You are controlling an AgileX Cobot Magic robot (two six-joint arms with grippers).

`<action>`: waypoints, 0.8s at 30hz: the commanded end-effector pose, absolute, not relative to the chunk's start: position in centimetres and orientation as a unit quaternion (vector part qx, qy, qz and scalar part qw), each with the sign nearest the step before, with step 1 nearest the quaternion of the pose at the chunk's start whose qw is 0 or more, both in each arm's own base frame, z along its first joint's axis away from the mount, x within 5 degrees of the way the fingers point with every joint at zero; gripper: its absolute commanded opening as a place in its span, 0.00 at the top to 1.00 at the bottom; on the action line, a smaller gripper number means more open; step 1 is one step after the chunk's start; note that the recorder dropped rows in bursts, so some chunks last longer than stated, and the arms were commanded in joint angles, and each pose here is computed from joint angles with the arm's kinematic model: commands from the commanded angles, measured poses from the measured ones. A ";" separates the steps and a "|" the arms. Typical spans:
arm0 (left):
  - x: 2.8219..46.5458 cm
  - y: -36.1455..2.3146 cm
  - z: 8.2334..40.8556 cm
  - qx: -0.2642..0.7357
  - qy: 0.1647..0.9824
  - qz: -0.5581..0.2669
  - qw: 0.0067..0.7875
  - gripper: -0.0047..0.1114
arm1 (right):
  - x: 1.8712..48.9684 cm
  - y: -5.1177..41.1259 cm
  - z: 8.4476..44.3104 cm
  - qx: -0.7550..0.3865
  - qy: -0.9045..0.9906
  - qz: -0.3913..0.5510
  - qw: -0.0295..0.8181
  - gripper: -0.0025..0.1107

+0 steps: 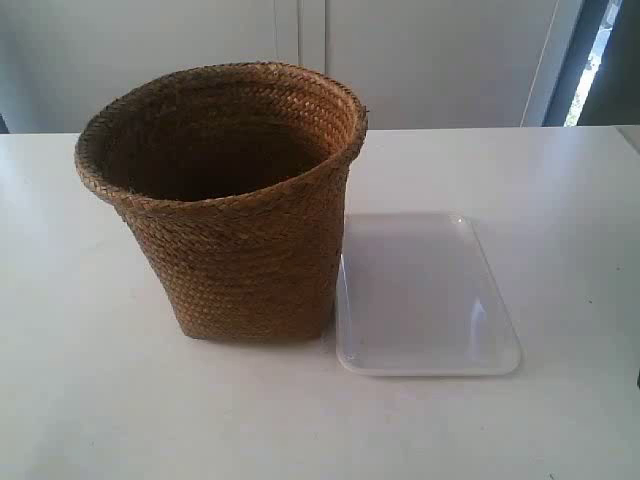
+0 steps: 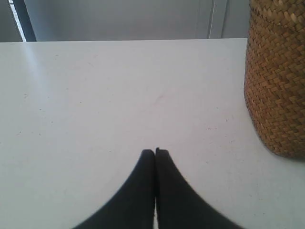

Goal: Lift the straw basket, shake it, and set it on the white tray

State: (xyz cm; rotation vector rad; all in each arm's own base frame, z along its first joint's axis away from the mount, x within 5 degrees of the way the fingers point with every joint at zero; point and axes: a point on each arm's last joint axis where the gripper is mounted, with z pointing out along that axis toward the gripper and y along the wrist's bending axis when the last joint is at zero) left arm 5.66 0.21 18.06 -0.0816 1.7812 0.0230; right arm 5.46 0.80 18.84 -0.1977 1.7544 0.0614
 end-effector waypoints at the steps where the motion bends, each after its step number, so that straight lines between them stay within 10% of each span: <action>1: 5.7 0.2 17.9 -0.036 0.780 0.004 0.625 0.96 | 5.5 0.8 18.9 -0.083 0.762 0.025 0.641 0.98; 24: 5.7 0.2 17.9 -0.036 0.780 0.004 0.625 0.96 | 5.5 0.7 18.9 -0.100 0.760 0.005 0.643 0.98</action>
